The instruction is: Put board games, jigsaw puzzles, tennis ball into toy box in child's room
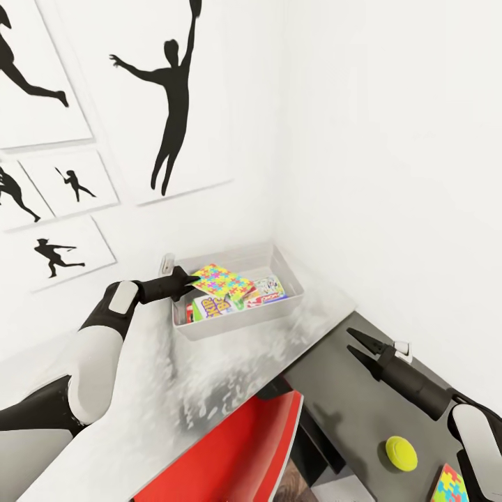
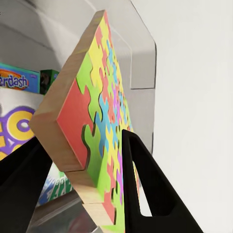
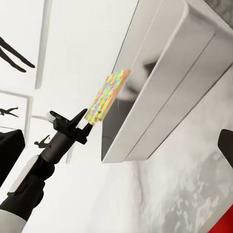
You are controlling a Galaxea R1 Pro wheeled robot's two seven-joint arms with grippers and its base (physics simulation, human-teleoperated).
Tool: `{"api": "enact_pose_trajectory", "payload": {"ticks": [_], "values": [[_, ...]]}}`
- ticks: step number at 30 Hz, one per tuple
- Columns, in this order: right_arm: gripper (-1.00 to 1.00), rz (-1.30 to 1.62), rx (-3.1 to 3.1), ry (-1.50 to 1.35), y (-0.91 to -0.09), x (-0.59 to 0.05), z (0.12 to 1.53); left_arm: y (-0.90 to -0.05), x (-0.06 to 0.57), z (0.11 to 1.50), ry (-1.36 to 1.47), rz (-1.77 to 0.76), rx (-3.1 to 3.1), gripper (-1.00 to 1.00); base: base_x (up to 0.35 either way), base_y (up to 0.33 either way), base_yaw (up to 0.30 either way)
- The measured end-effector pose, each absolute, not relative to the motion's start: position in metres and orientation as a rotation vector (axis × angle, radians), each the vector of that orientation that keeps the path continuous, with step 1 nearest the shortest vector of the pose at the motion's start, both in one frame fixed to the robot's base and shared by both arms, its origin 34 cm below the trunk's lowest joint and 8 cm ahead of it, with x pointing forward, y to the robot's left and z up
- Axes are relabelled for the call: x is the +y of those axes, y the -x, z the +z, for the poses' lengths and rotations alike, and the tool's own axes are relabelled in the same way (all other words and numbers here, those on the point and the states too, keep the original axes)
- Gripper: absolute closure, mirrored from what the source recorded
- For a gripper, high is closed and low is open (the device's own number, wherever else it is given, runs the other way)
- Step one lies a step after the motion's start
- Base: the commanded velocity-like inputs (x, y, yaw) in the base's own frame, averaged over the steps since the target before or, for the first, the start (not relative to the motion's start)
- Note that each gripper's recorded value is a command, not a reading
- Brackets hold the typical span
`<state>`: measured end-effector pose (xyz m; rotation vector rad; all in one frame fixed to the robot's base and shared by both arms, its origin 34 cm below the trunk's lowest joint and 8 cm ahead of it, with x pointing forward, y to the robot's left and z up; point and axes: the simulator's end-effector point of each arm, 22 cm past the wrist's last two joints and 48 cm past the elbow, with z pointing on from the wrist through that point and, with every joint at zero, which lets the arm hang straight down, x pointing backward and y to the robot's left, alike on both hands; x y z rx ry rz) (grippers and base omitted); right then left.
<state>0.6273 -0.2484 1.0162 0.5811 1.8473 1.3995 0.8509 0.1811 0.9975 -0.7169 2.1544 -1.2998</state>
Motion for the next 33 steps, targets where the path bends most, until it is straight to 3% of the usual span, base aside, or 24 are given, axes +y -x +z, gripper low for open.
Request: {"api": "enact_pose_trajectory", "payload": {"ticks": [33], "values": [[-1.00, 1.406, 1.847, -0.574, -0.6270, -0.2468, 1.0175, -0.8552, 0.1826, 1.0036, 0.709, -1.298, 2.143, 1.00, 0.000, 0.000, 0.000]]}}
